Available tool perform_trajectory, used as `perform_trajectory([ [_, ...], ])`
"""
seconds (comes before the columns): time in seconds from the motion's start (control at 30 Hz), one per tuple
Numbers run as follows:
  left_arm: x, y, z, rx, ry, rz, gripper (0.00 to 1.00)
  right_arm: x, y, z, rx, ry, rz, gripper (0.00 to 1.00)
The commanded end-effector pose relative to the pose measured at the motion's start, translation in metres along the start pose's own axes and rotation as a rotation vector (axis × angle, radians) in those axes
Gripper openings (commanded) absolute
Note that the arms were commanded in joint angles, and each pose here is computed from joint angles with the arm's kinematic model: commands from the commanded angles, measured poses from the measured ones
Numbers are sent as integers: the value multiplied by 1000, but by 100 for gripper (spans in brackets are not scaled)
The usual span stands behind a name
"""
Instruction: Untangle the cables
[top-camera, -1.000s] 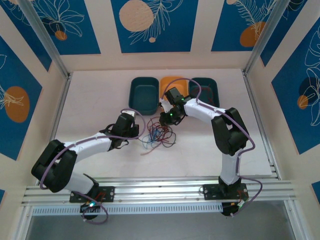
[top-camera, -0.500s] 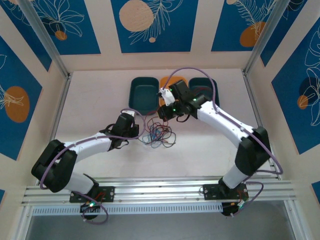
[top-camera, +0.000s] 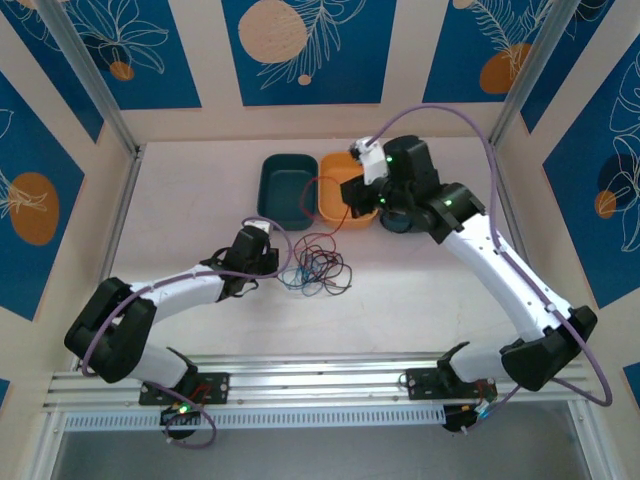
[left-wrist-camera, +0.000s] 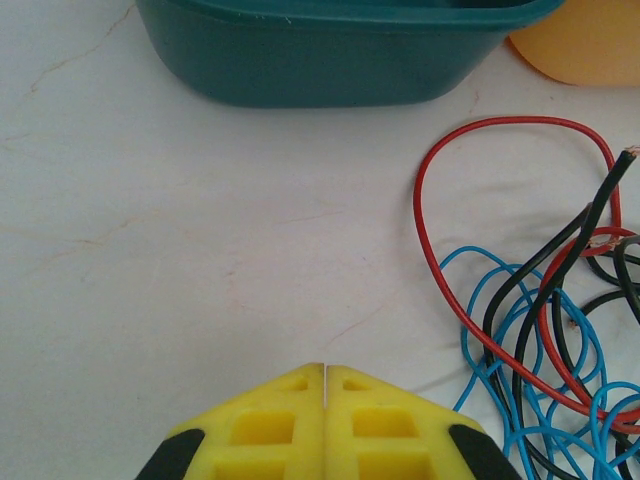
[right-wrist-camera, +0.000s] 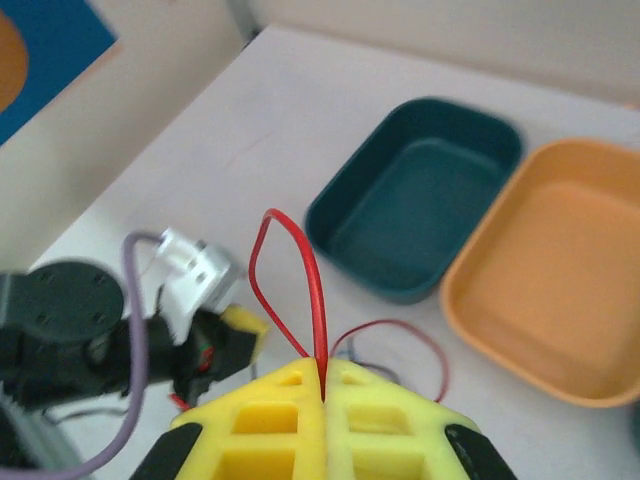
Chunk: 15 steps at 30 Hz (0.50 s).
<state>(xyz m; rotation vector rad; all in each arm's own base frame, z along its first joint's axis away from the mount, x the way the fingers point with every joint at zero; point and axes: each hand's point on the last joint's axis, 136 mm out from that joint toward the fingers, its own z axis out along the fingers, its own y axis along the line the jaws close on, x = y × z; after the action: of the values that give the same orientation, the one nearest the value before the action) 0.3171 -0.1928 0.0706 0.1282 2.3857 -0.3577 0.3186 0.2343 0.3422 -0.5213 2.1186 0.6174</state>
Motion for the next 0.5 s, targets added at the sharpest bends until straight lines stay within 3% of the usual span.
perform_trajectory([
  [0.0, -4, -4, 0, 25, -11, -24, 8, -17, -45, -14, 163, -59, 63, 0],
  [0.2, -8, -9, -2, 47, -15, -27, 25, -25, -134, -8, 335, -89, 195, 0],
  [0.47, -12, -11, -7, 58, -25, -34, 32, -9, -256, 13, 450, -111, 447, 0],
])
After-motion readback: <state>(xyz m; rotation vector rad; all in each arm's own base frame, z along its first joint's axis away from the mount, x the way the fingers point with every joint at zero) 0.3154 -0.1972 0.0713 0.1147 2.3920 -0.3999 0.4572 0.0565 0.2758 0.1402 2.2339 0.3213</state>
